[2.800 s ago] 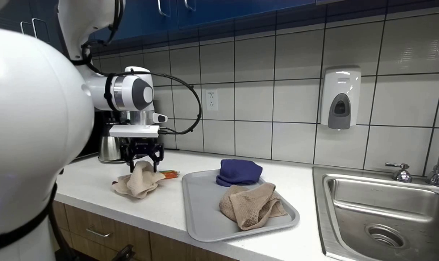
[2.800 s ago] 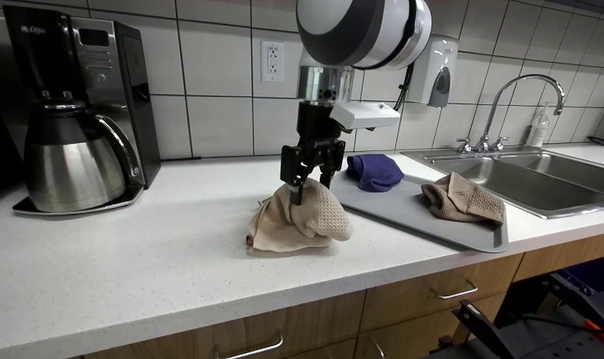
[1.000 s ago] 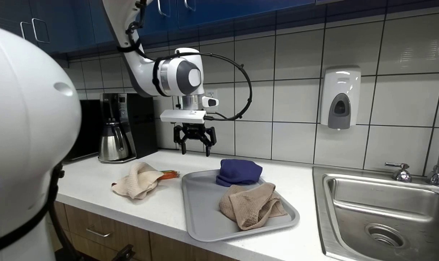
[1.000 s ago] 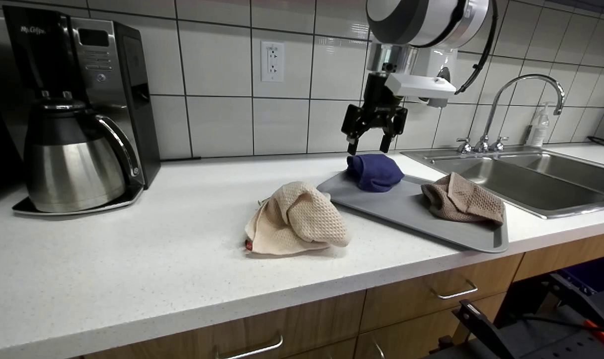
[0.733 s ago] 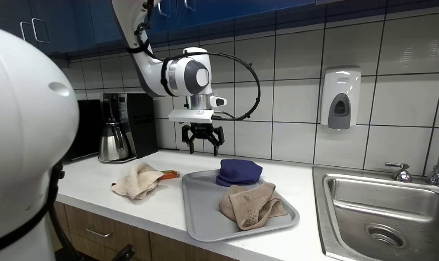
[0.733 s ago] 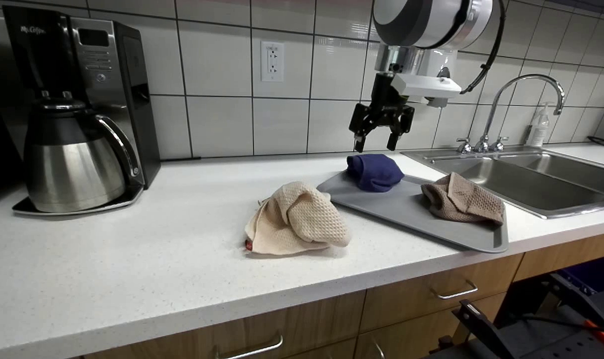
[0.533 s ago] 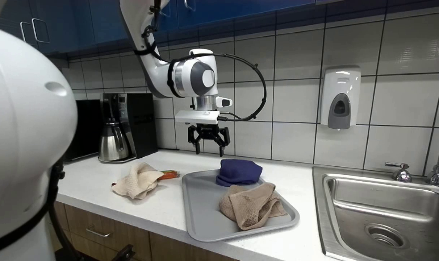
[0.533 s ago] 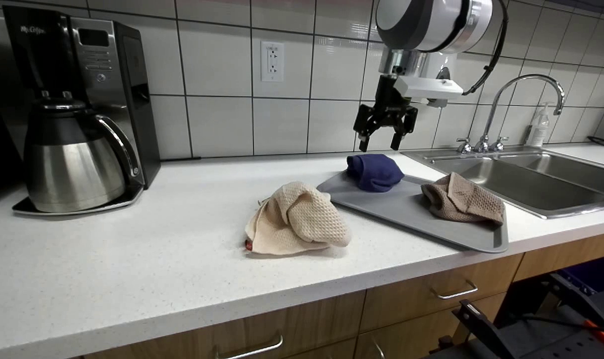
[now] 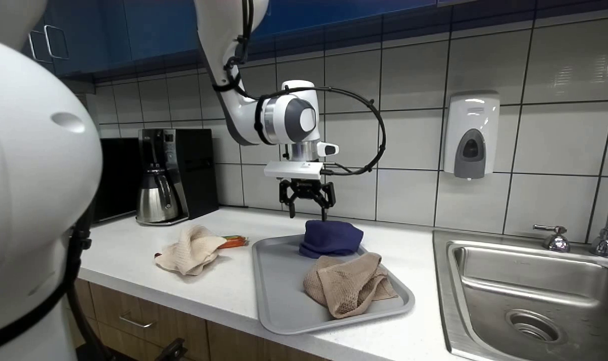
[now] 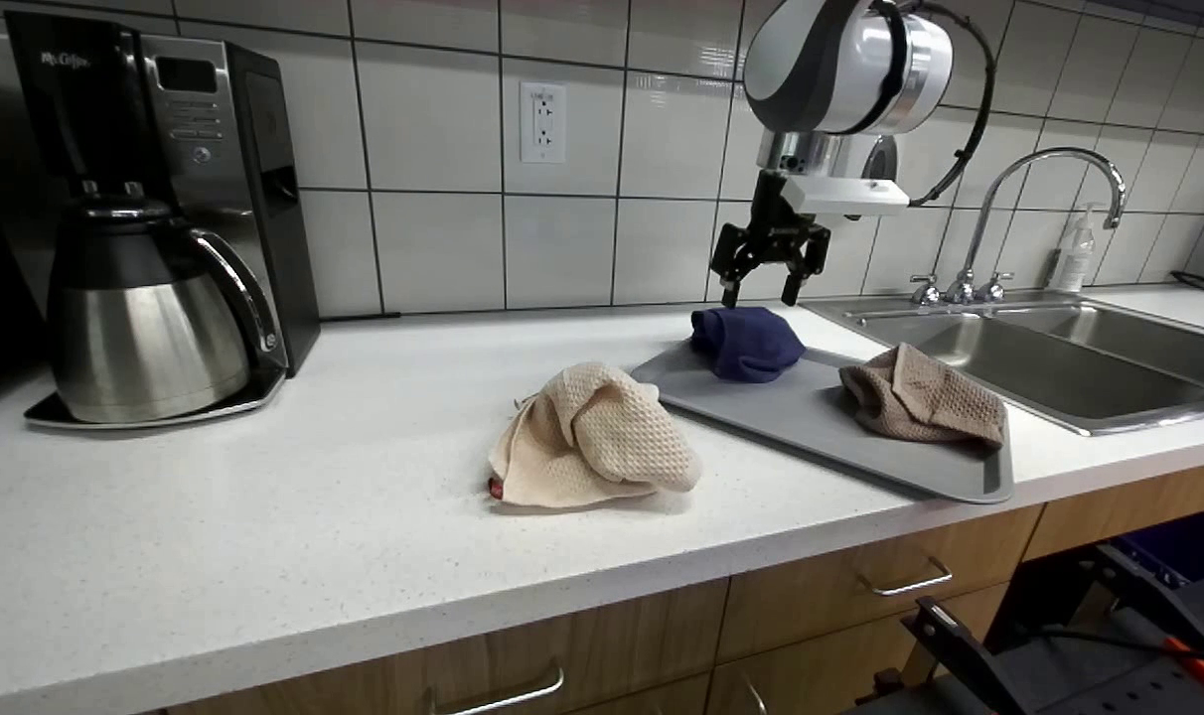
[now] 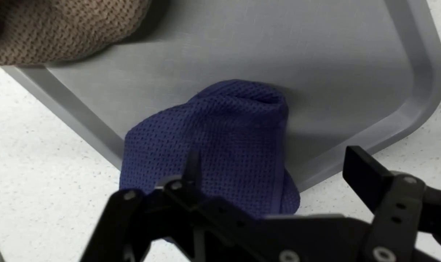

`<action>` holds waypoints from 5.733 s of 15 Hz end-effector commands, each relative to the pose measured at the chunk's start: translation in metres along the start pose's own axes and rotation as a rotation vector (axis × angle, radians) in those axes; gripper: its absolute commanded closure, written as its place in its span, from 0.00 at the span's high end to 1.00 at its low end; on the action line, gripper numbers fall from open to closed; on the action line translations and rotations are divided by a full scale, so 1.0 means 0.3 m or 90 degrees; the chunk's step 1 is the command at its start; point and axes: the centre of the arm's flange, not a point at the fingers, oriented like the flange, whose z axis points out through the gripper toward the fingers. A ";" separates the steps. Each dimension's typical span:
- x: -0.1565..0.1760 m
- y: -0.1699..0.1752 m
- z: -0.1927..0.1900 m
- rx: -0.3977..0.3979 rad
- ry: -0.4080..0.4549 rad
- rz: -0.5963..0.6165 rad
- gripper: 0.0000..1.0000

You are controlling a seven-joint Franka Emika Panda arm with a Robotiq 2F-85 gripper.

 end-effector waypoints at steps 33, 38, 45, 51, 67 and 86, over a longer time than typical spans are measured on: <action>0.268 0.167 0.319 0.003 -0.023 0.011 0.46; 0.271 0.173 0.315 0.004 -0.024 0.015 0.09; 0.264 0.162 0.286 0.000 -0.016 0.015 0.03; 0.262 0.157 0.220 0.000 0.004 0.020 0.03; 0.280 0.359 0.085 -0.043 0.057 0.077 0.03; 0.310 0.686 0.063 -0.100 0.079 0.177 0.03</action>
